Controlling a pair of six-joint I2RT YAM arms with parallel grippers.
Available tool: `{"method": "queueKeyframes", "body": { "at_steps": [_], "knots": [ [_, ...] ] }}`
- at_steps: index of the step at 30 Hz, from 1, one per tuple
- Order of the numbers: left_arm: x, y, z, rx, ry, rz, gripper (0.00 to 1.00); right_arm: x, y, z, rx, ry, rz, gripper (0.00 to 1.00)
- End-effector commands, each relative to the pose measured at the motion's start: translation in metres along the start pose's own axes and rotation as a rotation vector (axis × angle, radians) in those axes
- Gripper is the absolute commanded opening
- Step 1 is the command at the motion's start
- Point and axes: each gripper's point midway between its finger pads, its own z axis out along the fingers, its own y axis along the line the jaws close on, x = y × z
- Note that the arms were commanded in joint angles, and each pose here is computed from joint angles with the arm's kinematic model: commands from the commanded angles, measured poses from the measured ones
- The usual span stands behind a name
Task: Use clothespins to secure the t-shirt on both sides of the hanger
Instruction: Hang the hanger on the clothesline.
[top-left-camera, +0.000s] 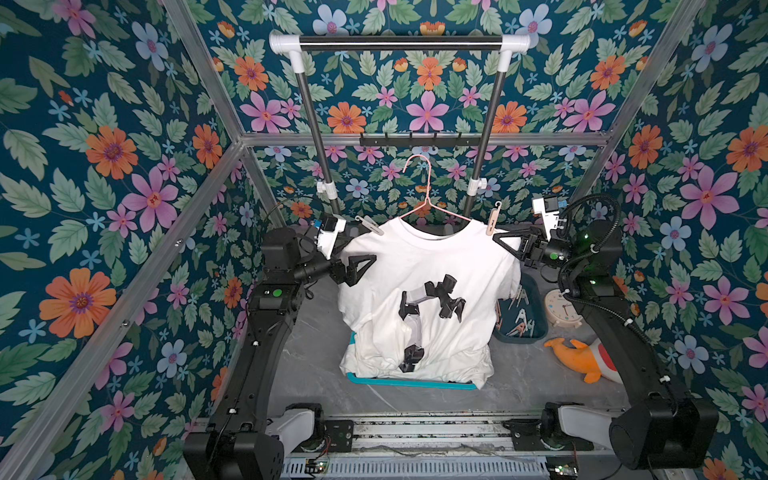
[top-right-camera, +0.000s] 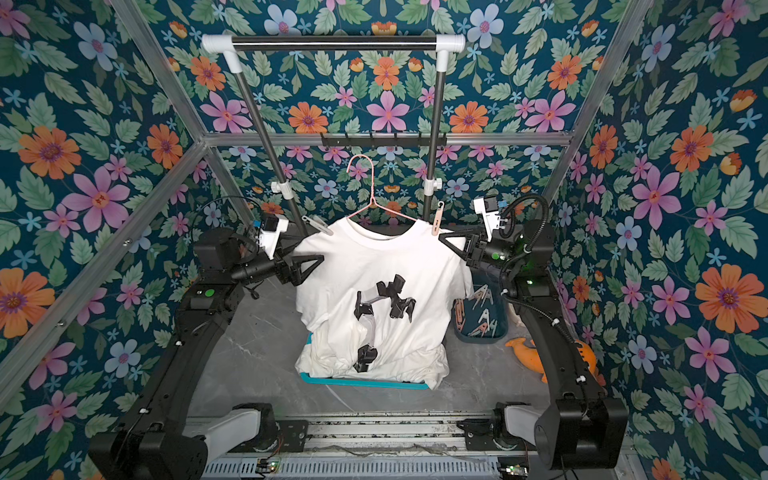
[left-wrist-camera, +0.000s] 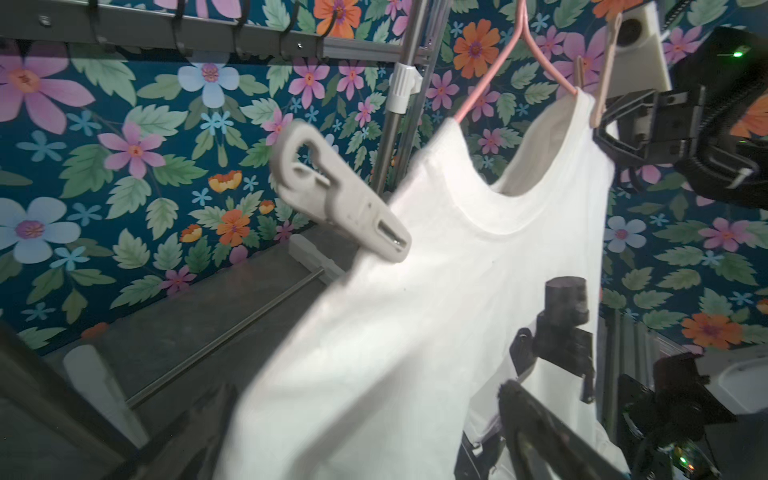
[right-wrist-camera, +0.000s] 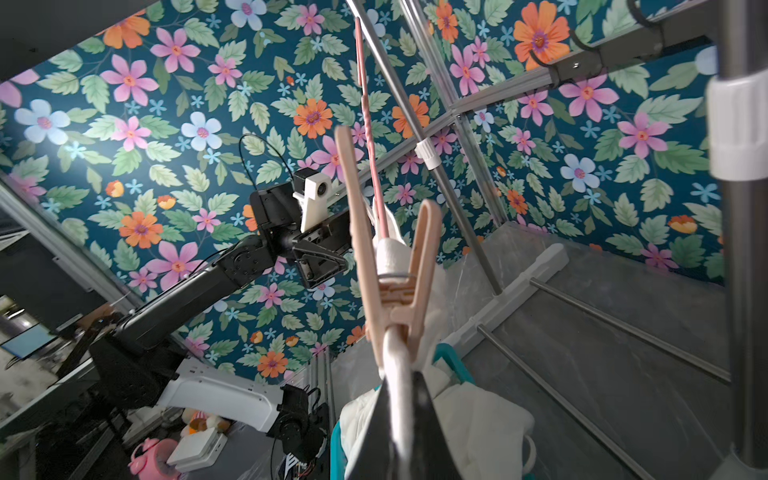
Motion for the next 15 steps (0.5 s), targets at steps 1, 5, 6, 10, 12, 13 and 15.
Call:
{"method": "queueKeyframes", "body": {
  "at_steps": [1, 5, 6, 10, 12, 13, 15],
  "knots": [
    [-0.01, 0.022, -0.005, -0.141, -0.017, -0.013, 1.0, -0.001, -0.015, -0.003, 0.119, -0.009, 0.02, 0.0],
    [-0.013, 0.031, -0.008, -0.197, -0.018, -0.033, 1.0, -0.006, -0.013, -0.006, 0.157, -0.01, 0.029, 0.0],
    [-0.014, 0.036, -0.01, -0.226, -0.018, -0.038, 1.0, -0.009, -0.011, -0.006, 0.163, -0.014, 0.032, 0.0],
    [-0.016, 0.038, -0.015, -0.261, -0.043, -0.03, 1.0, -0.022, -0.003, -0.012, 0.218, -0.055, 0.024, 0.0],
    [-0.017, 0.035, -0.014, -0.244, -0.05, -0.035, 1.0, -0.029, 0.001, -0.015, 0.257, -0.075, 0.009, 0.0],
    [-0.017, 0.035, -0.013, -0.24, -0.051, -0.039, 1.0, -0.033, 0.003, -0.018, 0.273, -0.085, 0.006, 0.0],
    [-0.015, 0.035, -0.012, -0.237, -0.052, -0.042, 1.0, -0.041, 0.011, -0.019, 0.281, -0.088, -0.007, 0.0]
  ]
}}
